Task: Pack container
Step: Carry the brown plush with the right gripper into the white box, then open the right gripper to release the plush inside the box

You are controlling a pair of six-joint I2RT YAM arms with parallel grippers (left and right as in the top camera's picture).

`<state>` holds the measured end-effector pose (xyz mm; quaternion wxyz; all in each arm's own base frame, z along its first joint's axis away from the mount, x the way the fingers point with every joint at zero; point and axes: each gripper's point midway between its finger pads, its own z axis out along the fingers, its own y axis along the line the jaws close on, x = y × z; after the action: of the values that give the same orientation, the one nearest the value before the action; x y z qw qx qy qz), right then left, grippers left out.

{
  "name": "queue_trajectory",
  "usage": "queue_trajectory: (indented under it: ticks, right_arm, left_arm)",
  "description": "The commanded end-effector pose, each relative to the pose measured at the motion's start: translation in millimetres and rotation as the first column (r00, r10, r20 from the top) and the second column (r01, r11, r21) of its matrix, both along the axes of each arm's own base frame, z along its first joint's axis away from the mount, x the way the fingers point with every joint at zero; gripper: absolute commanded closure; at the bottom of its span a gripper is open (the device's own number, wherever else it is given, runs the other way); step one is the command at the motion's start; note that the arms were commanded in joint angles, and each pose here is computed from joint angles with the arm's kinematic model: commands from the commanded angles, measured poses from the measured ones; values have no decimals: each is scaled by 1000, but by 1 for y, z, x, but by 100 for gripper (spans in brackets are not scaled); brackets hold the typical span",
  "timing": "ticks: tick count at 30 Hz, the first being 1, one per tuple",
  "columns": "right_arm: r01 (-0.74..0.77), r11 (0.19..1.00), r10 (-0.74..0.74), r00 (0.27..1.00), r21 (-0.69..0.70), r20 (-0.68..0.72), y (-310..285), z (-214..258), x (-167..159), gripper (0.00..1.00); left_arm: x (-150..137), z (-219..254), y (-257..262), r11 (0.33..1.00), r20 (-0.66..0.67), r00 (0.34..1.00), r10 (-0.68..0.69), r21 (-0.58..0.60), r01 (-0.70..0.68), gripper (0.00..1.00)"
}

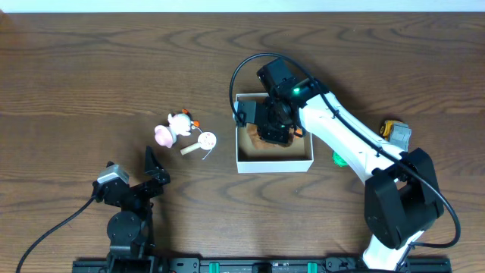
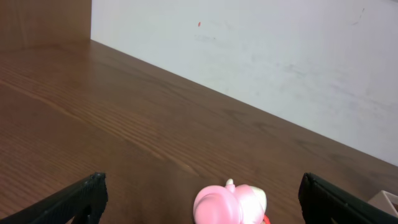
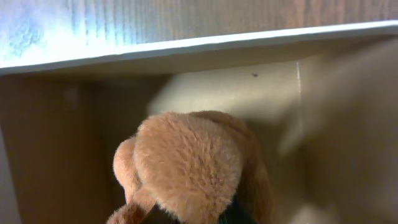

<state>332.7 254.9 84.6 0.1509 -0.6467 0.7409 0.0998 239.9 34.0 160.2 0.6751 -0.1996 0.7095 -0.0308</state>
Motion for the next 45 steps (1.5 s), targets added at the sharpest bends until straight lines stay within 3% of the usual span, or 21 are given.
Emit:
queue_trajectory:
  ticks: [1,9,17,43,45]
  right_arm:
    - [13,1000,-13,1000,21,-12,3,-2,1,99]
    - [-6,999,11,996,-52,90,-8,-3,19,99]
    - [-1,1000,3,988,-13,155,0,3,34,99]
    - [25,999,-32,977,36,211,19,-27,67,99]
    - [25,999,-32,977,35,209,18,-28,67,95]
  left_arm:
    - [0,-17,2,1000,-46,999,8,23,-7,2]
    - [0,-17,2,1000,-46,999,8,23,-7,2]
    - [0,-17,2,1000,-46,999,8,23,-7,2]
    - [0,-17,2,1000,-46,999,8,23,-7,2]
    - [0,-17,2,1000,-46,999,8,23,-7,2]
